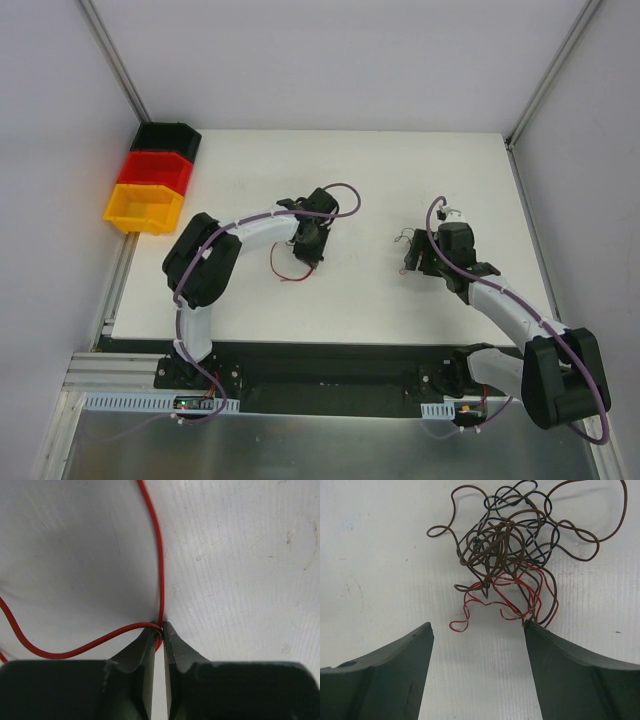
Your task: Untangle the cables
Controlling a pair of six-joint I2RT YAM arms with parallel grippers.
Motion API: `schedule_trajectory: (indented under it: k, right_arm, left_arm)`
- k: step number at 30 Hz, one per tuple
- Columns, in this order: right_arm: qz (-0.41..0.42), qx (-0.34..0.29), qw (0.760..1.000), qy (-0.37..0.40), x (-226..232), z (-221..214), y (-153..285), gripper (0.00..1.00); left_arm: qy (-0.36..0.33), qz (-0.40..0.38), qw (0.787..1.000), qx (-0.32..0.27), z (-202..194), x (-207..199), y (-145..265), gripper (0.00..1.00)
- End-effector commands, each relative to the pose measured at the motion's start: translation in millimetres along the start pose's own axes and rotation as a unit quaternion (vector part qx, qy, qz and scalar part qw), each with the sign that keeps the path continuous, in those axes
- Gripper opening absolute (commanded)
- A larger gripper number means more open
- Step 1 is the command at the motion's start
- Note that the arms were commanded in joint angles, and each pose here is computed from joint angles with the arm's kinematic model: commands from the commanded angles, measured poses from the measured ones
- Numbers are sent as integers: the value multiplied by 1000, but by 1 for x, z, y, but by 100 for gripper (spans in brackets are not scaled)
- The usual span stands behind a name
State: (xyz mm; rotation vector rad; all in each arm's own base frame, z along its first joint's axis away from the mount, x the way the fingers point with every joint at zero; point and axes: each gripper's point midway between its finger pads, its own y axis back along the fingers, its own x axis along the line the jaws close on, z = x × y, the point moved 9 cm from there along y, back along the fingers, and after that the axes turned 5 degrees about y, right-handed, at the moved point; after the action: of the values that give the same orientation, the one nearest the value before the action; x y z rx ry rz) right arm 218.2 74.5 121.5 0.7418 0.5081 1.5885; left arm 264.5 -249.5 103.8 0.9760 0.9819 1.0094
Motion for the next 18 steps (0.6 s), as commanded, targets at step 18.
schedule_trajectory:
  k: [18]
  right_arm:
    - [21, -13, 1000, 1, 6, 7, 0, 75]
  left_arm:
    - [147, -113, 958, -218, 71, 77, 168, 0]
